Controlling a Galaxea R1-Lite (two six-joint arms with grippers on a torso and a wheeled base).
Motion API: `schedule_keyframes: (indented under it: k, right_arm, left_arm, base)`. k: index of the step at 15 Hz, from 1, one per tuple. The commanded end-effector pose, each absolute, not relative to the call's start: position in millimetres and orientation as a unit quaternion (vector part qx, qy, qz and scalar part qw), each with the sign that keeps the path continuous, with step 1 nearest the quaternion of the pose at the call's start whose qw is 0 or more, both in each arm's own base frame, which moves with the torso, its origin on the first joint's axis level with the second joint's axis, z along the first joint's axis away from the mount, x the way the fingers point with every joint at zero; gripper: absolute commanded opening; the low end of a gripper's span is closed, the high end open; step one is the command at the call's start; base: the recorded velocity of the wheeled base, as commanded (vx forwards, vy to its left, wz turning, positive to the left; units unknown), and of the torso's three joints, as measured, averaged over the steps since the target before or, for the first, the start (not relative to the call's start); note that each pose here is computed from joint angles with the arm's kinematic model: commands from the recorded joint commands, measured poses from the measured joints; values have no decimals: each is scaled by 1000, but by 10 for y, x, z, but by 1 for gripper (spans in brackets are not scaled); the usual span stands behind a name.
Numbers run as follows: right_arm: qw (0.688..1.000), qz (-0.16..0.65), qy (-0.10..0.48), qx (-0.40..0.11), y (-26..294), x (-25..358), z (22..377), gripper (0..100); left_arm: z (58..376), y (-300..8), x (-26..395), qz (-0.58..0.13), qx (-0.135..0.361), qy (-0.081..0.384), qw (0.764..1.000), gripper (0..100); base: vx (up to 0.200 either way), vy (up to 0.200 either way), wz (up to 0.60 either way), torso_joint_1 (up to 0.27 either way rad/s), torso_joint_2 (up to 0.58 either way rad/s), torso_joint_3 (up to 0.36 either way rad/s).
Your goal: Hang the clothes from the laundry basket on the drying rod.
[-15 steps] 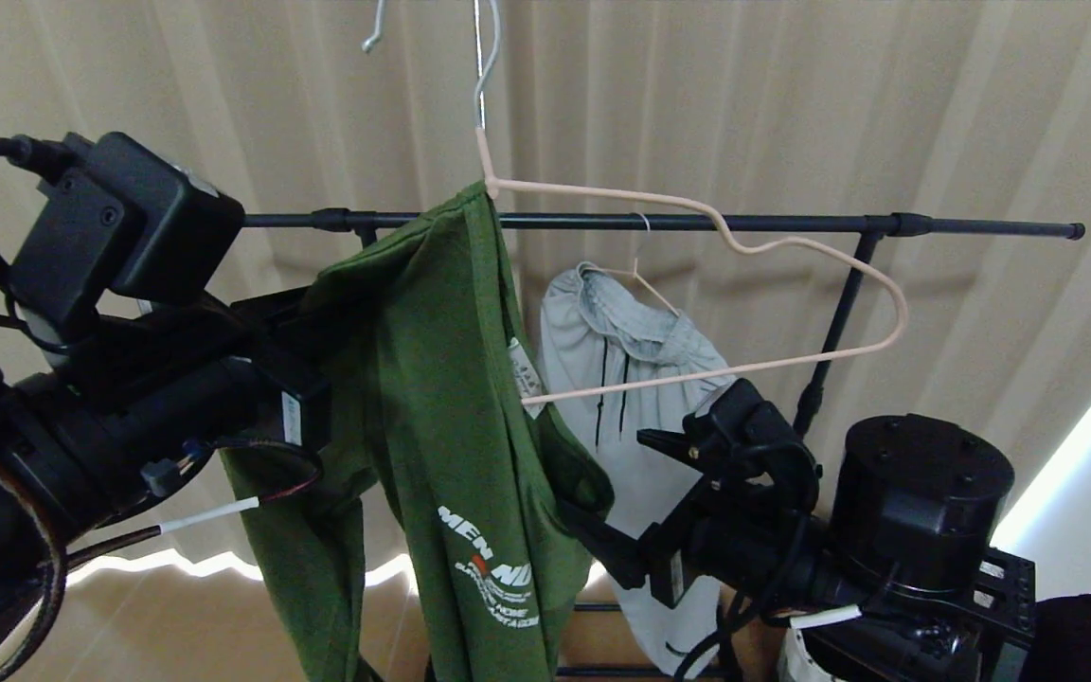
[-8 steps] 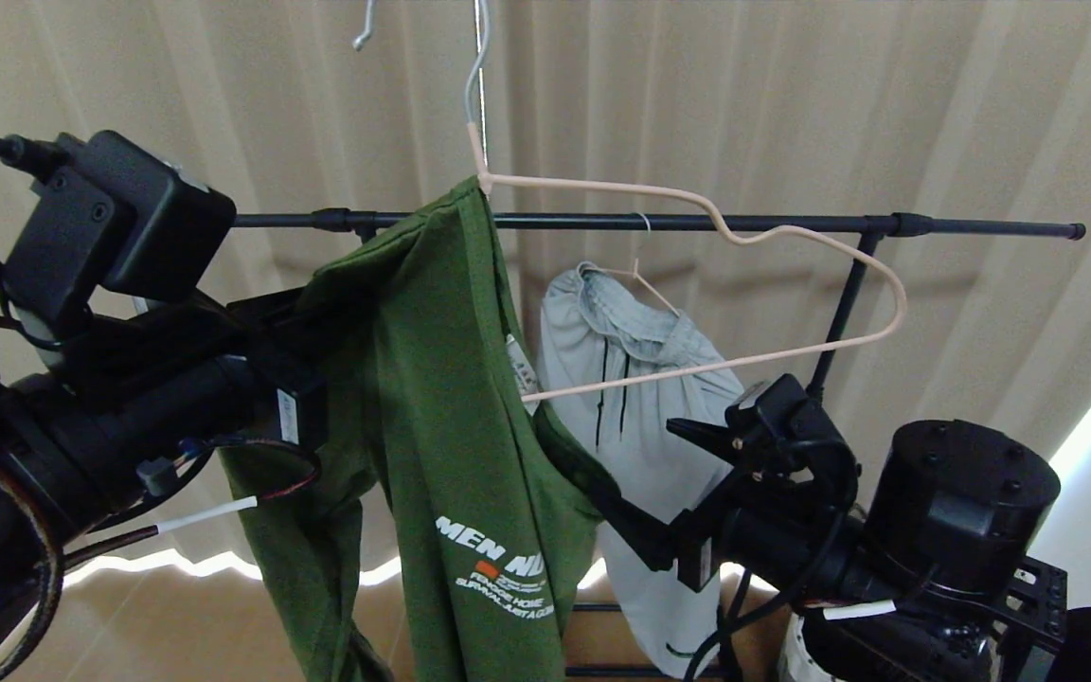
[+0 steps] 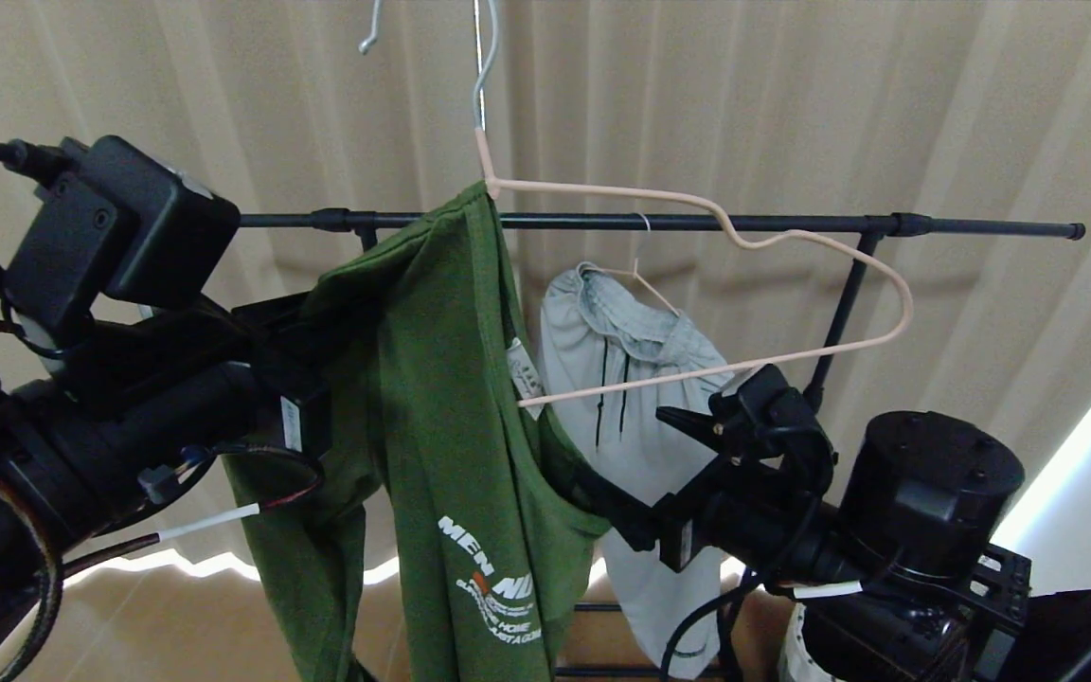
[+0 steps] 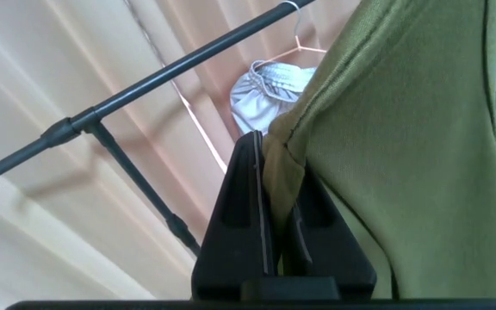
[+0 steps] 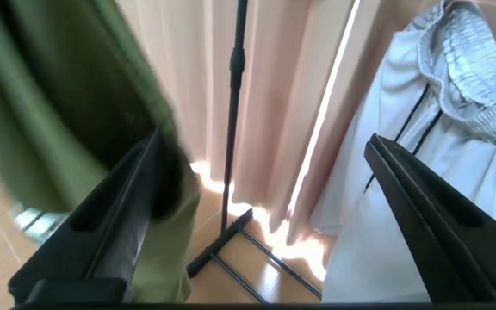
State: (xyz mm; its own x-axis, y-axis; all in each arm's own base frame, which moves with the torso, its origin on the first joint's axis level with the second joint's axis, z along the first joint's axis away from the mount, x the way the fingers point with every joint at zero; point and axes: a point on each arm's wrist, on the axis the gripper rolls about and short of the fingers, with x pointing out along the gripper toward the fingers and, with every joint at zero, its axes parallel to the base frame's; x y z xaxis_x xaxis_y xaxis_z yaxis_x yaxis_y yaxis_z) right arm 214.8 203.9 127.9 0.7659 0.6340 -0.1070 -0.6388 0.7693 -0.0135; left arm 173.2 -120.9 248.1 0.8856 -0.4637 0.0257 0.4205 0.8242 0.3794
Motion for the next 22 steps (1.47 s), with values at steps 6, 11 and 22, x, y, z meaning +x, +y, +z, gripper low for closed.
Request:
schedule_keyframes:
  k: [6,11,22]
  right_arm:
    - [948,309,72,-39,1898,2125,1169,100]
    - [971,230,58,-28,1371,2173,1318,100]
    - [977,213,24,-15,1150,2031,1515,100]
  left_arm:
    - [2514,-1178,1723,-225,182,-64,955,0]
    - [2316,-853,1901,-145,270,-24,952,0]
    - [1914,-607,1874,-114,355,50,926,0]
  base:
    - [0,0,0,0,0,0]
    - [0,0,0,0,0,0]
    - [0,0,0,0,0,0]
